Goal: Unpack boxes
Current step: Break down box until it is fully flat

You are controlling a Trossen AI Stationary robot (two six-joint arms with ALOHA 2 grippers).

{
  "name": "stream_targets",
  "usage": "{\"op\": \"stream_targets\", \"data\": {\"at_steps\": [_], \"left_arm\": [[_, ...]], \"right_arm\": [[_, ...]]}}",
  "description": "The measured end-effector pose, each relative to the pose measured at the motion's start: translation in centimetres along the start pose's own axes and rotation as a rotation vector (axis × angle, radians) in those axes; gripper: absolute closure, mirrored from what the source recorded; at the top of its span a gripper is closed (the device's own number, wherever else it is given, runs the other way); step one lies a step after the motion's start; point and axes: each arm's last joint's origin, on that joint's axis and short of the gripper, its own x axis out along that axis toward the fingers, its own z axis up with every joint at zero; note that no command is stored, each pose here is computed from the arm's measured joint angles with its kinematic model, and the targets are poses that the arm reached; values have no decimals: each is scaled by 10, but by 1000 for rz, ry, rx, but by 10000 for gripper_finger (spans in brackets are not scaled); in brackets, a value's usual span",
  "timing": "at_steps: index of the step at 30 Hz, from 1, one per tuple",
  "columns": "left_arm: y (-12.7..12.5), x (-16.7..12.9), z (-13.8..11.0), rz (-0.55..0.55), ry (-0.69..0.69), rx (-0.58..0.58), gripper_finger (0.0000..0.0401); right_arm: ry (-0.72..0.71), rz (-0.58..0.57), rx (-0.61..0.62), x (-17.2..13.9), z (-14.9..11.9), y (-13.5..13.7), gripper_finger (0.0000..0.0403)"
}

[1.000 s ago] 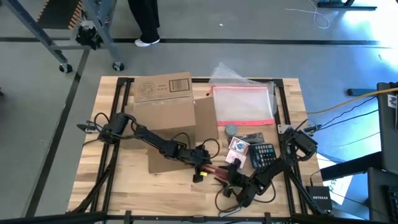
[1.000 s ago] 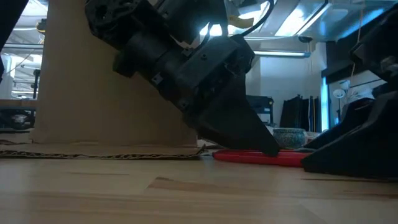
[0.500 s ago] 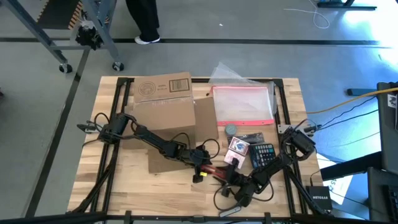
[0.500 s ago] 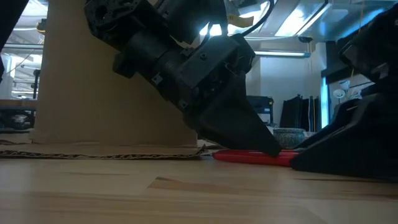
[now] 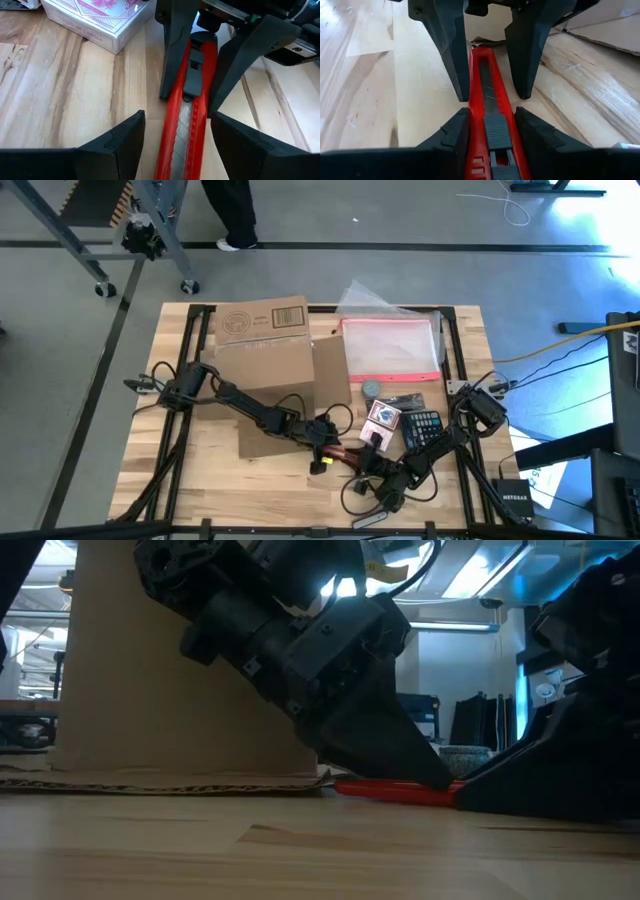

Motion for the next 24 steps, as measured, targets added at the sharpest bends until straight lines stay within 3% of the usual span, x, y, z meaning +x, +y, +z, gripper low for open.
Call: {"op": "stream_targets", "data": {"at_steps": [7,14,24], "left_arm": [[-9,-9,5,-15,-1,2,182],[-29,-44,27,-42,17,55,182],[-47,-118,52,117,43,158,182]], "right_arm": [[-13,-4,-3,1,2,3,271],[-3,39,7,-8,22,8,271],[26,138,38,-35,64,4,271]]}}
